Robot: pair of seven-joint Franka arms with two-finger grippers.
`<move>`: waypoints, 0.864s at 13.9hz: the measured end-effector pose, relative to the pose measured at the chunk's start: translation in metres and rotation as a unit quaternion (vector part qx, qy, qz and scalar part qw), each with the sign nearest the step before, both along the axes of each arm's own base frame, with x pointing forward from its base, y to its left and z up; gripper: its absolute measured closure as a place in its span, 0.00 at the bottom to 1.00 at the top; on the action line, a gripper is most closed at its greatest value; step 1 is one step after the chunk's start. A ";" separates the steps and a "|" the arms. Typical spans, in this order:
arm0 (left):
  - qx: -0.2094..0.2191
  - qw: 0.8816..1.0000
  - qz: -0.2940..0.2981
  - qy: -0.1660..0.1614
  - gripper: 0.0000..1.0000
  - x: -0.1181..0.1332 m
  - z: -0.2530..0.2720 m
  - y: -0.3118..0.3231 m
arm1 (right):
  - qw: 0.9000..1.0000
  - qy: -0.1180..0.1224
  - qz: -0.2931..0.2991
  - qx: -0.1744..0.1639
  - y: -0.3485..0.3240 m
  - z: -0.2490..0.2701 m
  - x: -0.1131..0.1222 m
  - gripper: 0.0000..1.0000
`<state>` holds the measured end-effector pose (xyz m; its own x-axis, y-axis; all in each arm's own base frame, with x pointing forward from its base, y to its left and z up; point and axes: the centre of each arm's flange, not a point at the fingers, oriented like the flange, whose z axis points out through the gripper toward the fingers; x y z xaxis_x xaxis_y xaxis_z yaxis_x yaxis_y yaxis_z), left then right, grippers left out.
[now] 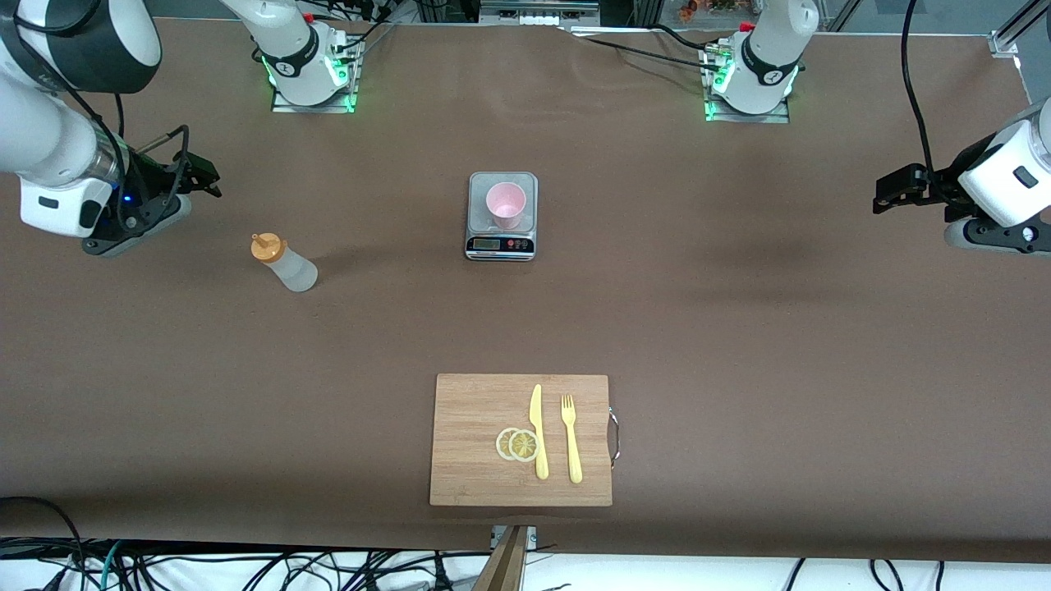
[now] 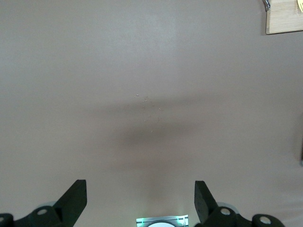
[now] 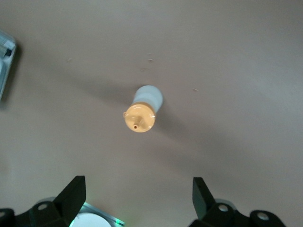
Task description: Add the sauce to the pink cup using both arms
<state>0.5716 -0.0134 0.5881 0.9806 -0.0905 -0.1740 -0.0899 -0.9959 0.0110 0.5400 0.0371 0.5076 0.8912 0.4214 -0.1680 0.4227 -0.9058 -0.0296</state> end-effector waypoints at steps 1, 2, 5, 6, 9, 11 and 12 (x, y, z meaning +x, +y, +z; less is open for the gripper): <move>0.000 1.000 0.000 0.000 0.00 0.000 0.000 0.000 | 0.999 -0.007 -0.037 -0.010 0.004 0.003 -0.001 0.00; 0.000 1.000 0.000 0.000 0.00 0.000 0.000 0.000 | 0.997 -0.015 -0.073 -0.017 0.006 0.006 -0.001 0.00; 0.000 1.000 0.000 0.000 0.00 0.000 0.000 0.000 | 0.982 -0.044 -0.180 -0.030 0.006 0.025 -0.004 0.00; 0.000 1.000 0.000 0.000 0.00 0.000 0.000 0.000 | 0.978 -0.054 -0.202 -0.030 0.001 0.033 -0.006 0.00; 0.000 1.000 0.000 0.000 0.00 0.000 0.000 -0.001 | 0.965 -0.068 -0.253 -0.013 -0.035 0.053 -0.009 0.00; 0.000 1.000 -0.002 -0.001 0.00 0.000 0.001 -0.002 | 0.956 -0.074 -0.285 0.006 -0.064 0.065 -0.011 0.00; 0.000 1.000 -0.002 -0.001 0.00 0.000 0.001 -0.002 | 0.953 -0.078 -0.292 0.011 -0.071 0.073 -0.012 0.00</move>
<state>0.5716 -0.0159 0.5888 0.9805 -0.0949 -0.1724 -0.0944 -0.9955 0.0112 0.5285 -0.0339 0.5808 0.9882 -0.1525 -0.0119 -0.1527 -0.9879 -0.0285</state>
